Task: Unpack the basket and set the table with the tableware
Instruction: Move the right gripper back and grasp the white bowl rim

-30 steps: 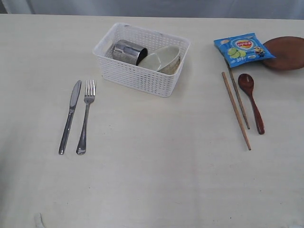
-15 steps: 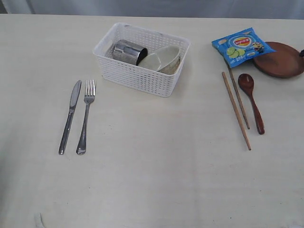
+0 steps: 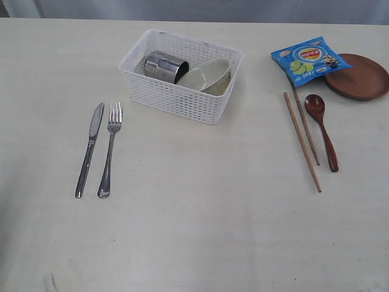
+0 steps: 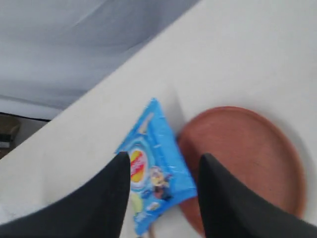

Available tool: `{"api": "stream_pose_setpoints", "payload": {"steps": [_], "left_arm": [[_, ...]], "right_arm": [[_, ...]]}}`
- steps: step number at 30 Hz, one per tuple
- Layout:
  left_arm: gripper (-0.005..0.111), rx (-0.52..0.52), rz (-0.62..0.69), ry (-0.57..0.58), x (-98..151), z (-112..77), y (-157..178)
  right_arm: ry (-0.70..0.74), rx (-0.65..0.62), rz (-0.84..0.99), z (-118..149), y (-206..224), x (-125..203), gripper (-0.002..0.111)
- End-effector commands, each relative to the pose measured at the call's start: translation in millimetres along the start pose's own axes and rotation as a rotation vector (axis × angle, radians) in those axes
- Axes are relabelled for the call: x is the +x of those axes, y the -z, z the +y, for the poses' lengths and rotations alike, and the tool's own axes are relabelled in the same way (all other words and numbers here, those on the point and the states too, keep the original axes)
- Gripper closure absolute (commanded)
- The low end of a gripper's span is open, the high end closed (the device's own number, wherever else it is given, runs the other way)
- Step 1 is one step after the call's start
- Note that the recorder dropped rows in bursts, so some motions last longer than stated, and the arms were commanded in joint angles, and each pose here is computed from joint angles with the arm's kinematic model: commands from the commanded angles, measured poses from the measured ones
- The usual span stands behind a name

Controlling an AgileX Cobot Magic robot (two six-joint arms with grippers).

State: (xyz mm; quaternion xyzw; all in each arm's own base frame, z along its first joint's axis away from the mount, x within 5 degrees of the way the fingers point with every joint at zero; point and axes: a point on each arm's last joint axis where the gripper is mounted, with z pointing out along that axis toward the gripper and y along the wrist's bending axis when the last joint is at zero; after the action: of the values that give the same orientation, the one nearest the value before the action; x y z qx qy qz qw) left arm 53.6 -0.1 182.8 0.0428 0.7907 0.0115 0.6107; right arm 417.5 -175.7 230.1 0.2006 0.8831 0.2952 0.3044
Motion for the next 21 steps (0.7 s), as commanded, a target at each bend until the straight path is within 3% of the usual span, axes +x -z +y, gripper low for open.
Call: {"api": "stream_pose_setpoints", "payload": {"steps": [1, 6, 10, 14, 21], "left_arm": [[0.107, 0.006, 0.000, 0.003, 1, -0.4, 0], [0.107, 0.006, 0.000, 0.003, 1, -0.4, 0], [0.107, 0.006, 0.000, 0.003, 1, -0.4, 0], [0.107, 0.006, 0.000, 0.003, 1, -0.4, 0], [0.107, 0.006, 0.000, 0.003, 1, -0.4, 0]], "right_arm": [[0.107, -0.108, 0.002, 70, 9, 5, 0.069], [0.289, -0.175, 0.065, 155, 7, 33, 0.069], [0.437, -0.085, 0.162, 215, -5, 75, 0.069], [0.558, 0.038, 0.237, 255, -21, 118, 0.069], [0.717, 0.102, 0.305, 308, -48, 188, 0.068]]}}
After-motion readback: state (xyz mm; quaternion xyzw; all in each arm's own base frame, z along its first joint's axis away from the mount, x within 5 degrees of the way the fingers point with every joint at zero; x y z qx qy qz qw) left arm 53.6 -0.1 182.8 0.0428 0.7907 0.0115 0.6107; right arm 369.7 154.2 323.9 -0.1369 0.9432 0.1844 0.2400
